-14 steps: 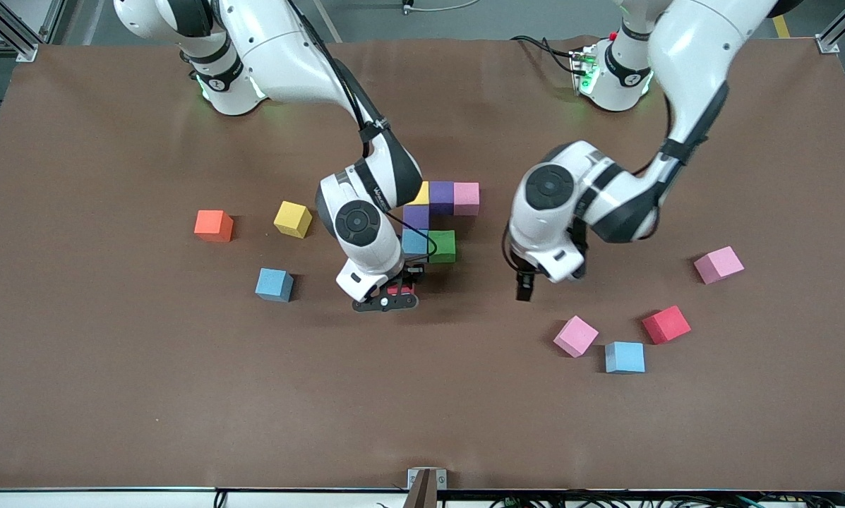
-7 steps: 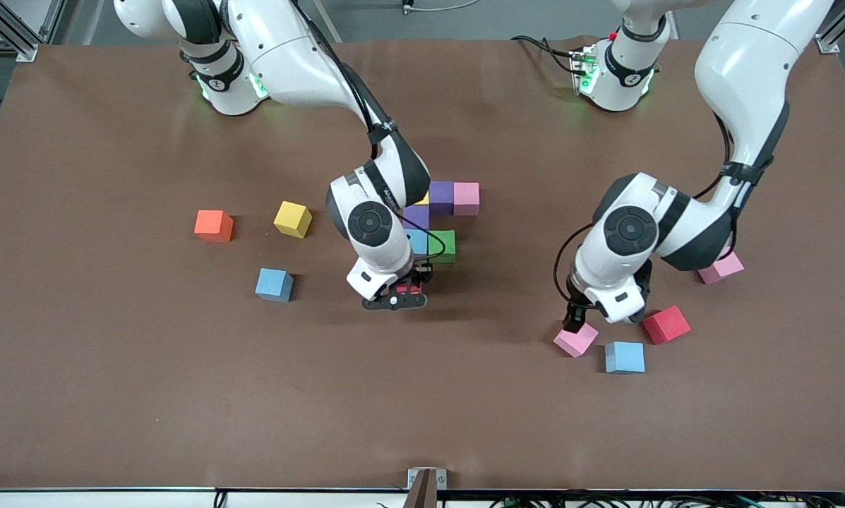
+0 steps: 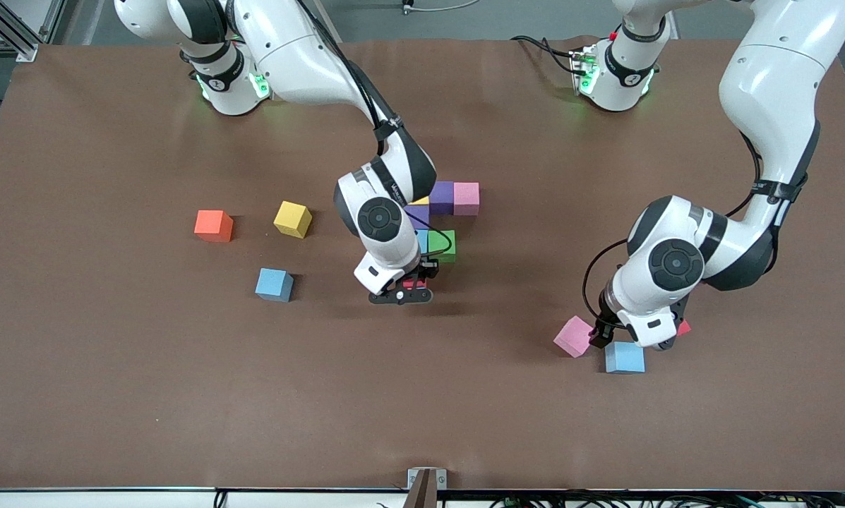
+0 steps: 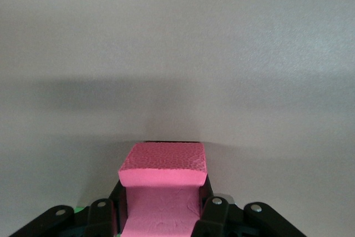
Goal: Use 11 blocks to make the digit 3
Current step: 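Reach the left gripper down to the pink cube near the red cube, then grasp and lift the pink cube with the left gripper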
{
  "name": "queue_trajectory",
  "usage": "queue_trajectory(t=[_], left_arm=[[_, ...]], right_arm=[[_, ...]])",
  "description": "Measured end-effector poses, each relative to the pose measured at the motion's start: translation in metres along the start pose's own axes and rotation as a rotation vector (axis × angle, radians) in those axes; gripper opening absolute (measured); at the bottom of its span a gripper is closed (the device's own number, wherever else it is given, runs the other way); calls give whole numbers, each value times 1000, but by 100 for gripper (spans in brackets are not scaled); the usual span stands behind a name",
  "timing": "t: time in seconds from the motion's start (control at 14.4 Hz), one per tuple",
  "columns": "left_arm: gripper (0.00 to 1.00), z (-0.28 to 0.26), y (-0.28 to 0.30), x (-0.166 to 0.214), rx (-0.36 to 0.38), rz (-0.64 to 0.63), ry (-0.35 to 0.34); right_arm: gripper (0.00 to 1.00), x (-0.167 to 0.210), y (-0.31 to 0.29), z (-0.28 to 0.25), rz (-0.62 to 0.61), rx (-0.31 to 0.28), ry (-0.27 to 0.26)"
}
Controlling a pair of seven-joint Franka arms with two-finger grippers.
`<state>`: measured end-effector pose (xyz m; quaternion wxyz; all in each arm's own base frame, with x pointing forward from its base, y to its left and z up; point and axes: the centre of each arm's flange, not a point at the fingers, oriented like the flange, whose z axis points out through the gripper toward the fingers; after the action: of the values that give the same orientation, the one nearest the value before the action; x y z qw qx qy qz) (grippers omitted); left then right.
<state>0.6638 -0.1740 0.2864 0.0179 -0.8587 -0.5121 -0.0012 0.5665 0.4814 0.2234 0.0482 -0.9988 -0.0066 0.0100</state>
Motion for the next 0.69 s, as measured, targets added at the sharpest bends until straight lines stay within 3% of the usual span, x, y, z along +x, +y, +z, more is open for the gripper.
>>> queue_trajectory(t=[0.28,0.69], left_arm=[[100,1,9,15,-26,56,-84],[100,36,23,31,-29,117,-140]], right_arm=[[52,-2,0,4,36,-6,-6],[52,-5,-2,6,32,-13,-6]])
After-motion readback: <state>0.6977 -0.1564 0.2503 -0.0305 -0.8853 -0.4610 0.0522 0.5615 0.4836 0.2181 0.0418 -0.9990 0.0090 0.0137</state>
